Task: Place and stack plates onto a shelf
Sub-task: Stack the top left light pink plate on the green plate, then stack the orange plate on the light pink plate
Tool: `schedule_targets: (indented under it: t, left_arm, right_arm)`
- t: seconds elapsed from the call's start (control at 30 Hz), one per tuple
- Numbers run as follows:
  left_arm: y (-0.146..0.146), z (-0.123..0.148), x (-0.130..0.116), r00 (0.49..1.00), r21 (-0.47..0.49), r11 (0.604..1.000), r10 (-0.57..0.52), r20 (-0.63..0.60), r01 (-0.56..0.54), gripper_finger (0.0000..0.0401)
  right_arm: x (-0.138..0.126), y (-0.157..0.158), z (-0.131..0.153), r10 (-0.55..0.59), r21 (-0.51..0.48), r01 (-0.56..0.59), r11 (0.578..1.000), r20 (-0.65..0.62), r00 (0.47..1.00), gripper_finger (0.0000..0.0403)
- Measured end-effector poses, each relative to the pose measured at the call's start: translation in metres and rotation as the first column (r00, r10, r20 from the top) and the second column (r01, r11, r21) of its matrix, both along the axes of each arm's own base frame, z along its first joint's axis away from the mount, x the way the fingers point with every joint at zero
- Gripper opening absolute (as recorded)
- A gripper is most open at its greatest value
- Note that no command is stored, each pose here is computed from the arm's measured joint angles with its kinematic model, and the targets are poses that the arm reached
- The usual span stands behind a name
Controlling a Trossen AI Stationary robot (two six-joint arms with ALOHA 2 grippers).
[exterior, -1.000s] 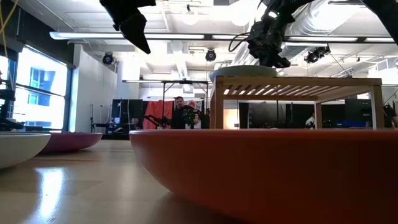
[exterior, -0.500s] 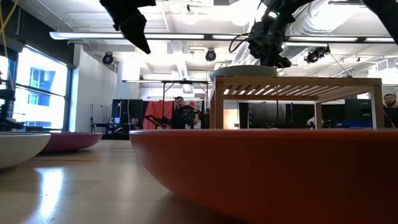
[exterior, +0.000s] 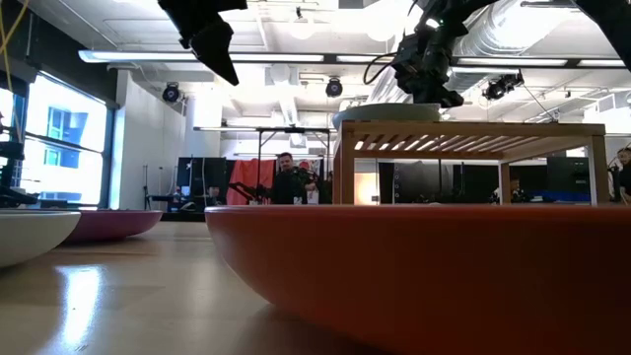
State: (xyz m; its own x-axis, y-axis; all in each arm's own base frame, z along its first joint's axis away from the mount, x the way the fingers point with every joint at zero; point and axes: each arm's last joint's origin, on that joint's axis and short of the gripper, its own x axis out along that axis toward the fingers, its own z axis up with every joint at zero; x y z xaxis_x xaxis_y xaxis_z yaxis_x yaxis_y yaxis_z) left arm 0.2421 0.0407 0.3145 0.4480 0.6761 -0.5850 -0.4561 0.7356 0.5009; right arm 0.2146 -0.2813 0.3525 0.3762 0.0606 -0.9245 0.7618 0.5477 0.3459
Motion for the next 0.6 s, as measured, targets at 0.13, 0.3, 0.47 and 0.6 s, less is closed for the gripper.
schedule_targets:
  t: [0.13, 0.3, 0.47, 0.6]
  left_arm:
    - [0.0, 0.0, 0.0, 1.0, 0.0, 1.0, 0.0, 0.0, 0.0, 0.0099]
    - [0.0, 0.0, 0.0, 1.0, 0.0, 1.0, 0.0, 0.0, 0.0, 0.0099]
    - [0.0, 0.0, 0.0, 1.0, 0.0, 1.0, 0.0, 0.0, 0.0, 0.0099]
    - [0.0, 0.0, 0.0, 1.0, -0.001, 1.0, 0.001, 0.0, -0.001, 0.0099]
  right_arm:
    - [-0.0002, 0.0004, -0.0001, -0.003, 0.006, 0.003, 1.0, -0.001, 1.0, 0.0019]
    - [0.0, -0.0005, 0.0, -0.009, -0.007, 0.009, 1.0, -0.008, 1.0, 0.0072]
    - [0.0002, -0.0002, 0.0001, -0.014, 0.004, 0.014, 1.0, 0.002, 1.0, 0.0107]
    - [-0.0054, 0.0009, 0.0057, -0.026, 0.027, 0.026, 0.999, -0.004, 1.0, 0.0114]
